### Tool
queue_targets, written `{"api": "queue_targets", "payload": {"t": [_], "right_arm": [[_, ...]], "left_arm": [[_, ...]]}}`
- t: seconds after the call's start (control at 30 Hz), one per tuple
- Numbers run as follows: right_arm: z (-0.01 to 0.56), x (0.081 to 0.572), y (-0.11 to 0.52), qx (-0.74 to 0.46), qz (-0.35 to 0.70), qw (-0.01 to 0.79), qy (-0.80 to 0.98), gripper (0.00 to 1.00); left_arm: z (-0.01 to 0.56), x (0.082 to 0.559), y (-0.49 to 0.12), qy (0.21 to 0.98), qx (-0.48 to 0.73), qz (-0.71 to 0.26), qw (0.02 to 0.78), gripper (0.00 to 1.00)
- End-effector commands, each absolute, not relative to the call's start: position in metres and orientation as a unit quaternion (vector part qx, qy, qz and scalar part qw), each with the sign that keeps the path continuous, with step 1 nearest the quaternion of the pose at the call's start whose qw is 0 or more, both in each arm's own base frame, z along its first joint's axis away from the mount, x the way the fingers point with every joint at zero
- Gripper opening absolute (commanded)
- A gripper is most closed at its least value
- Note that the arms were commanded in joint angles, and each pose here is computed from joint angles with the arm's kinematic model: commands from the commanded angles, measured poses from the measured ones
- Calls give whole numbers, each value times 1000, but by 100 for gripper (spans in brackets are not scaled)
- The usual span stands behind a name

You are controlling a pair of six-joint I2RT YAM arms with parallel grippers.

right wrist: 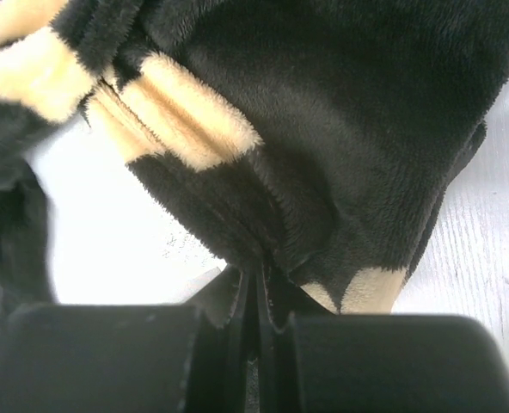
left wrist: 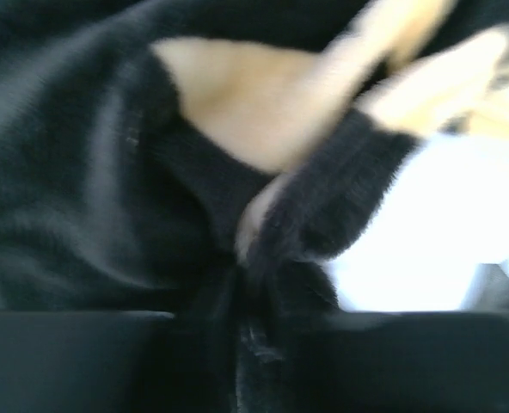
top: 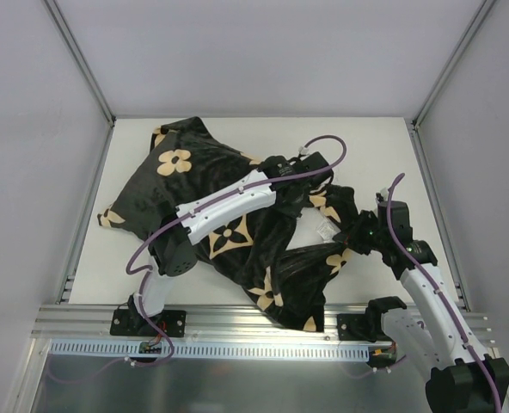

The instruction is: Remove the pillowcase from the pillow

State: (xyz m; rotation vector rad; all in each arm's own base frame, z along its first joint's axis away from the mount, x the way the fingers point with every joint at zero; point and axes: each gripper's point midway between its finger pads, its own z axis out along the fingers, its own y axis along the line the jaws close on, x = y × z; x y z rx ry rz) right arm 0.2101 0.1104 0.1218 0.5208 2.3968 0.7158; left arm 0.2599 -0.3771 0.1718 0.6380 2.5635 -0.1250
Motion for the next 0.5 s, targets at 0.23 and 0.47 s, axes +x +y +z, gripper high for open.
{"api": "queue_targets", "payload": {"t": [0.23, 0.47], "right_arm": [[121, 202, 97, 205, 241, 293, 902, 1], [121, 203, 99, 205, 244, 290, 902, 1]], "left_arm": [[217, 329, -252, 954, 85, 34, 287, 2], [236, 319, -276, 949, 120, -17, 292, 82]]}}
